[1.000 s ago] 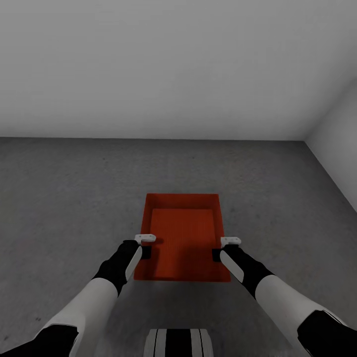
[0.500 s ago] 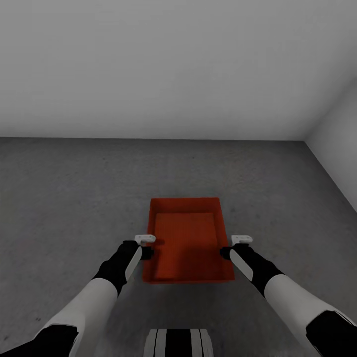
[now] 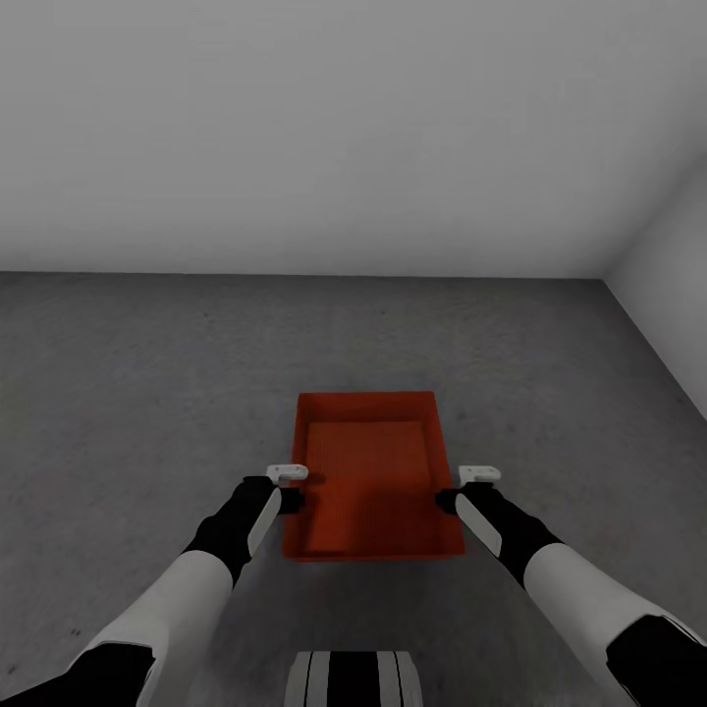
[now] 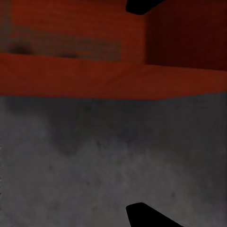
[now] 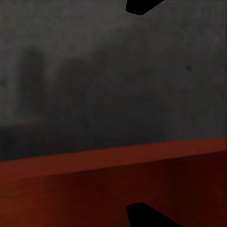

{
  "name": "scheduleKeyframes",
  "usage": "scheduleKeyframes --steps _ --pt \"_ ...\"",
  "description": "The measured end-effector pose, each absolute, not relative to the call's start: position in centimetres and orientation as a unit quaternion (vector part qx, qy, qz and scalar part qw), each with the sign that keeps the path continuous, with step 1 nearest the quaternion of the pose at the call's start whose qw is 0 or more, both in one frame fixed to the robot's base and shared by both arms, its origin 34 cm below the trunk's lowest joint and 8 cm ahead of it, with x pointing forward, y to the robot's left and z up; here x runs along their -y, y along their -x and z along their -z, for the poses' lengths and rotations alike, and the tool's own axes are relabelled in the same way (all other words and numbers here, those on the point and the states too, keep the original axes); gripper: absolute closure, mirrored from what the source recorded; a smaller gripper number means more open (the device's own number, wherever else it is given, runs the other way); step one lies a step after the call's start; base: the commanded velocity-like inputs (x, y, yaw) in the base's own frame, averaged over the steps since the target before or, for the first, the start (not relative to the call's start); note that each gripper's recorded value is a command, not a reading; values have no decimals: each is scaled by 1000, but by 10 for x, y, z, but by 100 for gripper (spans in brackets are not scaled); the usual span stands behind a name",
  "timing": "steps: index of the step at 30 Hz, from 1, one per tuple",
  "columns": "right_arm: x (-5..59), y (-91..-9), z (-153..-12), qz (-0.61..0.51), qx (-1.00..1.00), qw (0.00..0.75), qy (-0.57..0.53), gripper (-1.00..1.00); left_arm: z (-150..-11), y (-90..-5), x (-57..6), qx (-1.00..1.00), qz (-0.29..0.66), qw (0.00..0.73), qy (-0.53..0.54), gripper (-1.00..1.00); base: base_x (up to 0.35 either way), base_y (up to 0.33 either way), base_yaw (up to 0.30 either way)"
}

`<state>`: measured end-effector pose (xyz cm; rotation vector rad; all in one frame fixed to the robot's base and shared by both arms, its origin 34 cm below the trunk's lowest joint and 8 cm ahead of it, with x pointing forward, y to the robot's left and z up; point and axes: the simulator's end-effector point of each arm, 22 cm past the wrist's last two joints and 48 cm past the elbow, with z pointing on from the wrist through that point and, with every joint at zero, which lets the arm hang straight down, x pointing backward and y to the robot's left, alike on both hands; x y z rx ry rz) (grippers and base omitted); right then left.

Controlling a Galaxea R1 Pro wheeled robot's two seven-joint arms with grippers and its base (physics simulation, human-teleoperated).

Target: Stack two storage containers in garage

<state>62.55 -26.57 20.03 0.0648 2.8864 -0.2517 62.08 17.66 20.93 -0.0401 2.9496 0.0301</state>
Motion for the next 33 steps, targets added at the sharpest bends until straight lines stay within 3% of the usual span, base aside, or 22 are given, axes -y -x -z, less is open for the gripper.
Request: scheduleKeyframes --steps 33 --pt "268 -639 -253 87 -988 122 -22 -100 -261 -632 -177 -996 -11 92 13 -100 0 0 0"
